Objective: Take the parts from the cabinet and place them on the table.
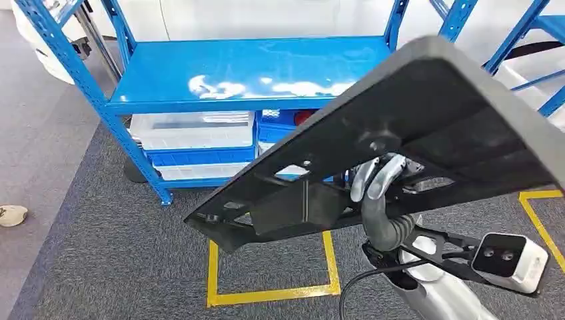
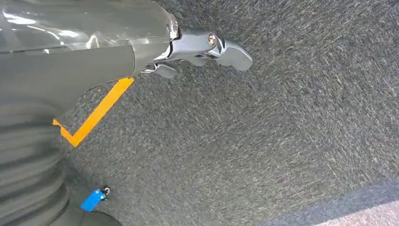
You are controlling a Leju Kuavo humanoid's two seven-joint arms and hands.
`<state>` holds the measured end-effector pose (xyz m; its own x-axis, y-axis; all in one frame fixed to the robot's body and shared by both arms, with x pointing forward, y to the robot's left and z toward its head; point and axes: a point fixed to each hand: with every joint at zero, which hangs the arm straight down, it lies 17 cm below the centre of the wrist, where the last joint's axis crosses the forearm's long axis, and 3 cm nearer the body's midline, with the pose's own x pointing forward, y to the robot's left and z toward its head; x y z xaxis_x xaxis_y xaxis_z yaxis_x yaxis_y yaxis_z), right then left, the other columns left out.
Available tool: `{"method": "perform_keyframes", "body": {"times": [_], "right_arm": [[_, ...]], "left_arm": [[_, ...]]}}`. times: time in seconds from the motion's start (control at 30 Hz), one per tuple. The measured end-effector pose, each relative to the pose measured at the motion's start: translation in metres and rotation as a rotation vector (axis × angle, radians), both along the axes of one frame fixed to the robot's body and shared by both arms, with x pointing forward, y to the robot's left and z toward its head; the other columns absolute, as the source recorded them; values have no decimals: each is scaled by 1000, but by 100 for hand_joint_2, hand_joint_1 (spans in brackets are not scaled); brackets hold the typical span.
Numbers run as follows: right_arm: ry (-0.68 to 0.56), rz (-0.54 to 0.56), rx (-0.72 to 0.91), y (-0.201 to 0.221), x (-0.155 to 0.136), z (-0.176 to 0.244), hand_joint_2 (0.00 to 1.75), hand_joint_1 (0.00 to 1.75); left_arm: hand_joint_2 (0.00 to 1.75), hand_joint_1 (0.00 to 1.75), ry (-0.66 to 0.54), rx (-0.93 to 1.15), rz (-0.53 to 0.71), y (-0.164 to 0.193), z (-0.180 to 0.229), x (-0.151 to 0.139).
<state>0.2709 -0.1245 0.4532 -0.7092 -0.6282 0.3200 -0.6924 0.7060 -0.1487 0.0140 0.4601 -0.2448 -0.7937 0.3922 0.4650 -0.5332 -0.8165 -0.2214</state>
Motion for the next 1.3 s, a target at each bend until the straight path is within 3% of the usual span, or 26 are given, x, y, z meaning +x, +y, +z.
{"method": "perform_keyframes", "body": {"times": [0.73,1.3], "right_arm": [[-41,77,-44,19,-14,-11,175,175],[-9,0,-14,8,-2,-16,175,175]], "left_arm": [[175,0,-2,25,2,1,2,-2],[175,0,-29,10,-4,0,0,5]]}}
